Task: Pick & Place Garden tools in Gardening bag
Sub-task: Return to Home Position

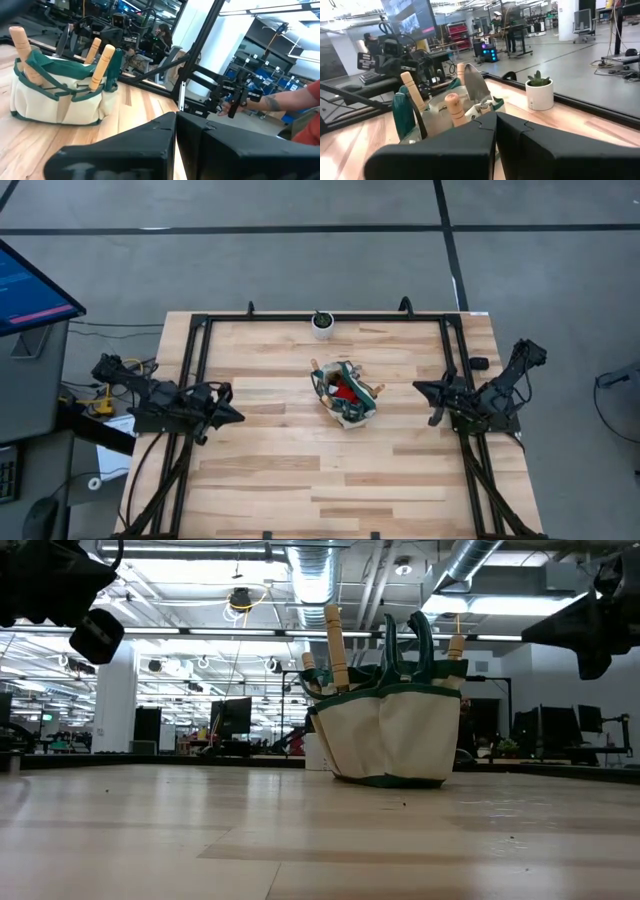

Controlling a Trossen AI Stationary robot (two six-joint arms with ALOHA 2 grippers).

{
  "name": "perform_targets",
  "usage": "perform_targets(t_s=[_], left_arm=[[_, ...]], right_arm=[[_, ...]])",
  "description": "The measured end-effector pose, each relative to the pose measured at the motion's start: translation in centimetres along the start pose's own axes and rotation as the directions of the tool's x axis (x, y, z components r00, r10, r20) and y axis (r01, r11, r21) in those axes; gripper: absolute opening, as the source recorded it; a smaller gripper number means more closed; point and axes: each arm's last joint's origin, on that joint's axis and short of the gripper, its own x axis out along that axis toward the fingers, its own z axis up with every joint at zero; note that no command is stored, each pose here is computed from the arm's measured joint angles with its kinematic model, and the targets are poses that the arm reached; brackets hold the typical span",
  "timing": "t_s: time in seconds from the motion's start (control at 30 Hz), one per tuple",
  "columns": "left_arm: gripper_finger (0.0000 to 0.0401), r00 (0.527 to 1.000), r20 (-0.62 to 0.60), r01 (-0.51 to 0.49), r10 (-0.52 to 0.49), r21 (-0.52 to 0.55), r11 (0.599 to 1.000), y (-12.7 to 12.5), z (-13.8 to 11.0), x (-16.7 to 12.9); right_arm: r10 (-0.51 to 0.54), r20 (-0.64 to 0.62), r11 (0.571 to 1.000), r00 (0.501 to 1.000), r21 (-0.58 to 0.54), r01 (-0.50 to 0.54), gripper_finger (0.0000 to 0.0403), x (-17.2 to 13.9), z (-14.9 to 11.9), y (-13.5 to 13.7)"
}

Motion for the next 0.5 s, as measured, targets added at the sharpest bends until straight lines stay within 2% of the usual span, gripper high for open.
perform_targets(t_s=[0.5], left_arm=[[0.0001,1.0,0.006,0.0,0.0,-0.003,1.0,-0.01,0.05,0.0]], right_arm=[[0.074,-0.016,0.993,0.997,-0.086,-0.075,0.0,-0.29,-0.09,0.31]])
